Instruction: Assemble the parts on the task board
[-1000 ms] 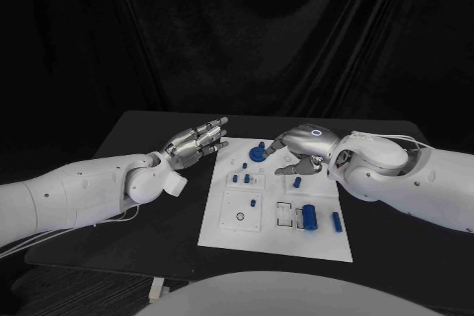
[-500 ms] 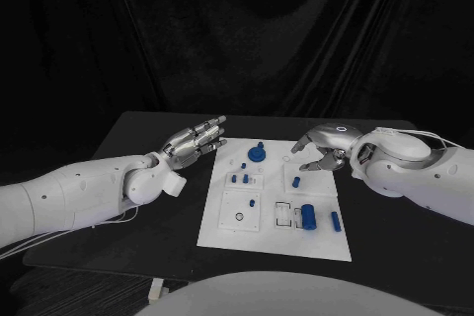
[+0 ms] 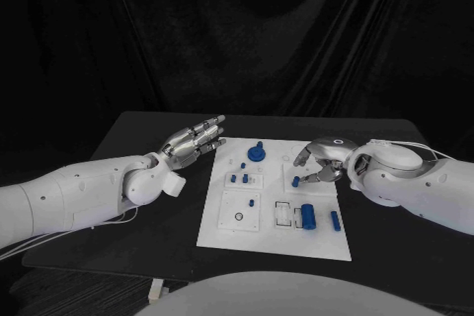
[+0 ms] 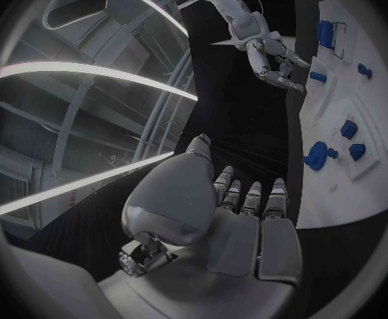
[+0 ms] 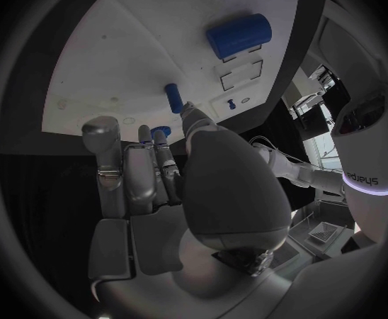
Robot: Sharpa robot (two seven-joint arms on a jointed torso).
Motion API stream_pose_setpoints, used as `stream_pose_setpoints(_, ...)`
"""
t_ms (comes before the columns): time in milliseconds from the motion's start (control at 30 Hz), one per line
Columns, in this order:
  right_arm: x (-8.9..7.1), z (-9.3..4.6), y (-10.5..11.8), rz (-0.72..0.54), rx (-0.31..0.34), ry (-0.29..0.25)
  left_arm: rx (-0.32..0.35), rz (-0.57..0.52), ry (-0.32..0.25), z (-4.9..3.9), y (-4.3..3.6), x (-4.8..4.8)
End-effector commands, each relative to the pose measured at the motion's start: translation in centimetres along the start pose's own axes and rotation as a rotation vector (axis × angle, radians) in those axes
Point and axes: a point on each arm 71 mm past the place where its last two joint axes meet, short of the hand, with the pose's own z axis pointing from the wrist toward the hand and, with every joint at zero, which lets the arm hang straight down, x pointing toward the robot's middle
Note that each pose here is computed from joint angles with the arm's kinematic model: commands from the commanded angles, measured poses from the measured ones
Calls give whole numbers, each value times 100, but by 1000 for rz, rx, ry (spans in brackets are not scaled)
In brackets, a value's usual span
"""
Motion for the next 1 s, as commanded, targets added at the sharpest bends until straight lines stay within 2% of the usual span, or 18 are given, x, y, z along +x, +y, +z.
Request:
stream_pose_setpoints(33,61,4,12,10,-6,21,22,-7,3,-2,-9,14)
stream_pose_setpoints(500,268,88,85,28,-25,45,15,-13,10,-3,3,19)
stream_pose_setpoints(800,297,121,107,34,-30,9,7,-19,18,-9,11,36)
stream_pose_setpoints(1000,266,105,136,37,-54,-44,6,-19,18,-12,13,29)
